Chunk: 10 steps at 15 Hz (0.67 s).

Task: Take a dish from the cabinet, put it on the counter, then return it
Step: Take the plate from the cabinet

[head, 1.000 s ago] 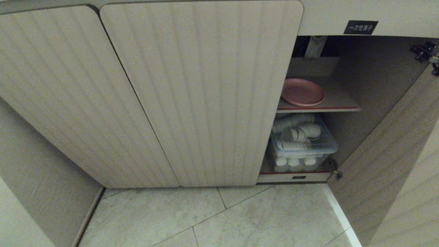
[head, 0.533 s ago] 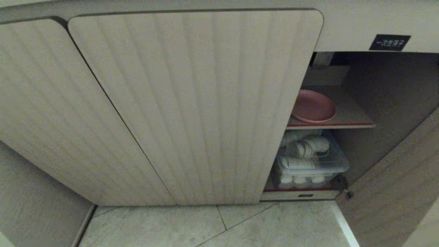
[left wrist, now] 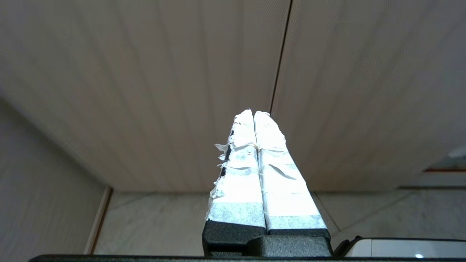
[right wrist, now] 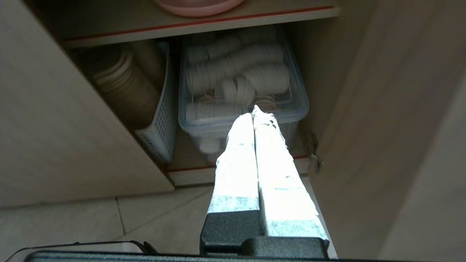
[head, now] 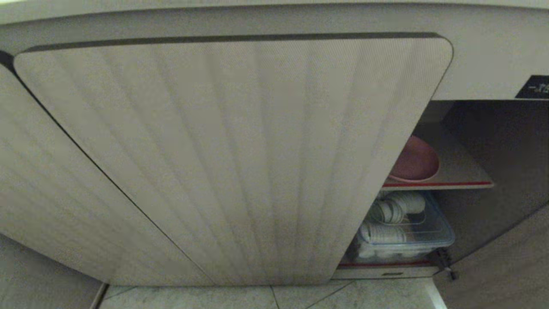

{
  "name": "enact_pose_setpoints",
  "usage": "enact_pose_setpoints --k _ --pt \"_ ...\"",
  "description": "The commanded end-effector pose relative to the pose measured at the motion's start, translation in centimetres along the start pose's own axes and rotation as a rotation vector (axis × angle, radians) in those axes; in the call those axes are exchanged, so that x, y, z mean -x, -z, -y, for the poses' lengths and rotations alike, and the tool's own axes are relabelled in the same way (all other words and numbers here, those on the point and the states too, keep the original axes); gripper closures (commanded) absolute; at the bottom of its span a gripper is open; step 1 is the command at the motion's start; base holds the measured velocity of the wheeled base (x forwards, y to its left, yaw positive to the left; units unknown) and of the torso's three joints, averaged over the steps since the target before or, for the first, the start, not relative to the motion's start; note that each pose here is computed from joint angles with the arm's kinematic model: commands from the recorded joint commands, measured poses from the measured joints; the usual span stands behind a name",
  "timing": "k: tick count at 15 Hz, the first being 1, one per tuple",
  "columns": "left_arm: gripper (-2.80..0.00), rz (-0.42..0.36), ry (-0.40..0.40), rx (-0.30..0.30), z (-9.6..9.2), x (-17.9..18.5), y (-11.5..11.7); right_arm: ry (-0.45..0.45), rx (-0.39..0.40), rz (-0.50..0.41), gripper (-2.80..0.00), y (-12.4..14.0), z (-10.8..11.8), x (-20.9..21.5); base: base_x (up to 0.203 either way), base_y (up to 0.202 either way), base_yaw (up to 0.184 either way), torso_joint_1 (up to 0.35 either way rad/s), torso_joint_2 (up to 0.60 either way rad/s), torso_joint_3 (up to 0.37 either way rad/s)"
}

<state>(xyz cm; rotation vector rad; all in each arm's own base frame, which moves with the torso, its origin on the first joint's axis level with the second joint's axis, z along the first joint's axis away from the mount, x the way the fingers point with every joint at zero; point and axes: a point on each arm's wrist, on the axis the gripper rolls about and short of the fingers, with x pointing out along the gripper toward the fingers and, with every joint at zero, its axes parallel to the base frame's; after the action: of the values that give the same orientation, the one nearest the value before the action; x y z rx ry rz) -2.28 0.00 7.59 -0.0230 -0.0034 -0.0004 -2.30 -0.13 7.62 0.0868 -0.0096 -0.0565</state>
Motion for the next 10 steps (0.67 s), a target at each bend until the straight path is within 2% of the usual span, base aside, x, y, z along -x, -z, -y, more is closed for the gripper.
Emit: enact_pose_setpoints --k 1,10 --pt "0.0 0.0 0.0 0.0 0.0 0.0 0.01 0.0 -0.001 -0.001 0.0 0.01 0.0 -0.02 0.0 0.0 0.0 0.0 0.0 0.0" --pt "0.0 0.0 0.0 0.0 0.0 0.0 0.01 0.0 -0.001 -0.001 0.0 0.01 0.0 -0.02 0.0 0.0 0.0 0.0 0.0 0.0"
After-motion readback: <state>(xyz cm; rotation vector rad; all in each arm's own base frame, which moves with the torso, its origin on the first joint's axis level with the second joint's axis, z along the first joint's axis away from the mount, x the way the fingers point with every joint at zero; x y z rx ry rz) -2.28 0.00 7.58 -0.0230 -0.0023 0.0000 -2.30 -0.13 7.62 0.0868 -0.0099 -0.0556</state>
